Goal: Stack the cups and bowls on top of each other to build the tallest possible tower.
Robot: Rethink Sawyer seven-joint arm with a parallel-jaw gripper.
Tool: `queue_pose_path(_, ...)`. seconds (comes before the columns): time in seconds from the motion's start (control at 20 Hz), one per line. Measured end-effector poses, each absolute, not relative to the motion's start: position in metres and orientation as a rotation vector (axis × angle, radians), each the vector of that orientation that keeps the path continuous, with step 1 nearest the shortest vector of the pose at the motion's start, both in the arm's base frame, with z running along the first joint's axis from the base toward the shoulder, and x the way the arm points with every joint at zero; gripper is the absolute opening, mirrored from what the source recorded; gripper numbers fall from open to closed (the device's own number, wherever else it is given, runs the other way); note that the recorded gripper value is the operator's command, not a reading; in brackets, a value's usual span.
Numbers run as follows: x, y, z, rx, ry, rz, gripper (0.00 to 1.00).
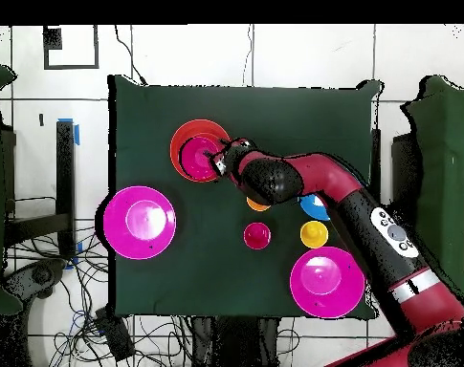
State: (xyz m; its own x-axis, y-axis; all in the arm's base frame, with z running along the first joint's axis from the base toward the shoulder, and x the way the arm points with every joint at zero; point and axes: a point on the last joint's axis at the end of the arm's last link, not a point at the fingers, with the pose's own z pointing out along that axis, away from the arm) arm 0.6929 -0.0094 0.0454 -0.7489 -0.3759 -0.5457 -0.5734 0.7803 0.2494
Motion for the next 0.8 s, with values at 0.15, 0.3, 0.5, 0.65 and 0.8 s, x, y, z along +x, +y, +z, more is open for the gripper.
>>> queue_pose_path(0.15, 0.692, -0.018, 0.057, -0.724, 2.541, 0.57, 1.0)
queue_pose_path(0.3, 0.692, -0.027, 0.068, -0.739, 2.58, 0.568, 1.0)
queue_pose_path(0.5, 0.694, -0.031, 0.075, -0.747, 2.597, 0.561, 1.0)
queue_pose_path(0.65, 0.696, -0.034, 0.081, -0.753, 2.596, 0.539, 1.0)
queue_pose_path(0.8, 0.7, -0.033, 0.093, -0.787, 2.596, 0.48, 1.0)
